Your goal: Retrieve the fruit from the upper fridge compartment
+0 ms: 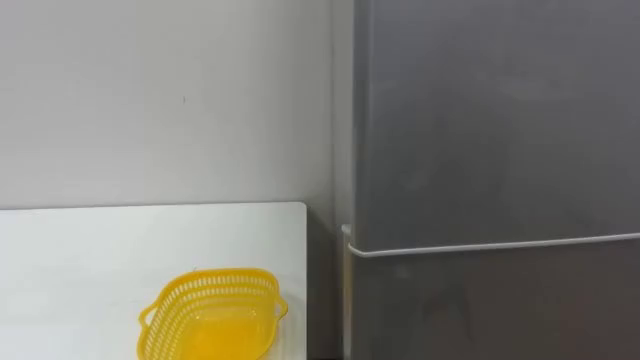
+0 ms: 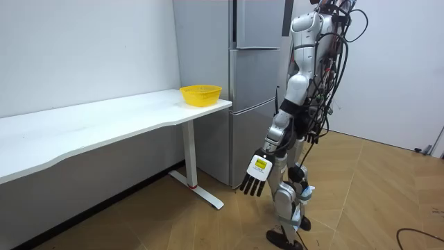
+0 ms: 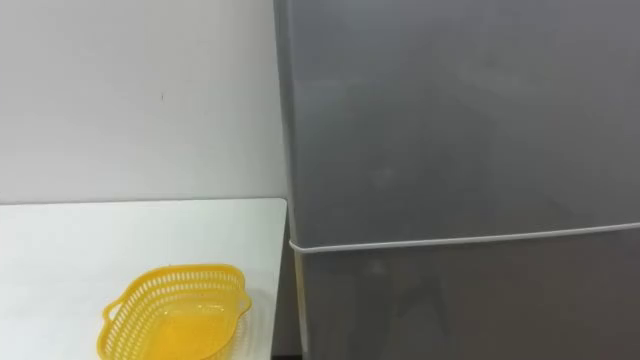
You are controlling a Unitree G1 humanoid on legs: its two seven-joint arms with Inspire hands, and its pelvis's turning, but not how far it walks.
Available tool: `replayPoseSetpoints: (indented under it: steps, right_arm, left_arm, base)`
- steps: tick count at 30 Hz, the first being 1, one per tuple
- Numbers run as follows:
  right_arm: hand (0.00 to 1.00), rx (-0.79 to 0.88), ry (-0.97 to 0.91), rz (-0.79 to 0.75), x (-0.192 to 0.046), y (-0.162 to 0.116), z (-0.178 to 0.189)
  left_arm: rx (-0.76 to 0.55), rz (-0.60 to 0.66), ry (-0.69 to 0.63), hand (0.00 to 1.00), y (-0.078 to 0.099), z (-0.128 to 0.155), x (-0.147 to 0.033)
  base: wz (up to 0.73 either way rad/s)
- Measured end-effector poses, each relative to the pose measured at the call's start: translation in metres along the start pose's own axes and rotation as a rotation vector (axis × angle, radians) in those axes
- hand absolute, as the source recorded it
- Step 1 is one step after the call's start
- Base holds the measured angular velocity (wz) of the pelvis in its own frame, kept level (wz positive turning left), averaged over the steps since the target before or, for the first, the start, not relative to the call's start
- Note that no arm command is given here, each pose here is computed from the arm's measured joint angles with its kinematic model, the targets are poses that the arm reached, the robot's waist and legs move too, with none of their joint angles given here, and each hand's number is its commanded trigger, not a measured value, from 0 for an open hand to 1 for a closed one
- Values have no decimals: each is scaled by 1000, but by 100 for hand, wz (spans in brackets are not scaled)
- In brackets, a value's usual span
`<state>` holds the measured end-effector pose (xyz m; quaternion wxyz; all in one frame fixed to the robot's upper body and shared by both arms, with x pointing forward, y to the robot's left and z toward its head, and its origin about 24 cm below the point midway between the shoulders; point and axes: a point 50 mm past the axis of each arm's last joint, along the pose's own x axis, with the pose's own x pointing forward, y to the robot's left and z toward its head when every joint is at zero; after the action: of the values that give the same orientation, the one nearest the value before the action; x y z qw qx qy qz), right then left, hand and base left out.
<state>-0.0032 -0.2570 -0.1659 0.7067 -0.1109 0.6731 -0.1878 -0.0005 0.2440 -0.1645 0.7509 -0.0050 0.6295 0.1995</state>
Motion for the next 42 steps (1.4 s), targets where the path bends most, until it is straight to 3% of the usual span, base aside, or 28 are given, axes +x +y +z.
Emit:
replayPoseSetpoints:
  steps: [17, 27, 35, 42]
  right_arm:
    - [0, 3, 11, 1, 0, 0, -3]
    - [0, 23, 33, 0, 0, -1, -9]
    - [0, 38, 20, 0, 0, -1, -6]
    - [0, -5, -37, -12, 0, -4, 3]
  left_arm:
    - [1, 0, 20, 0, 1, -6, -1]
    - [-16, 62, 12, 0, 3, -1, 0]
    - [-238, 191, -14, 0, 12, 8, 0]
    - [-362, 363, -231, 0, 33, 54, -10]
  base:
    - [0]
    - [1]
    - [0]
    - [2]
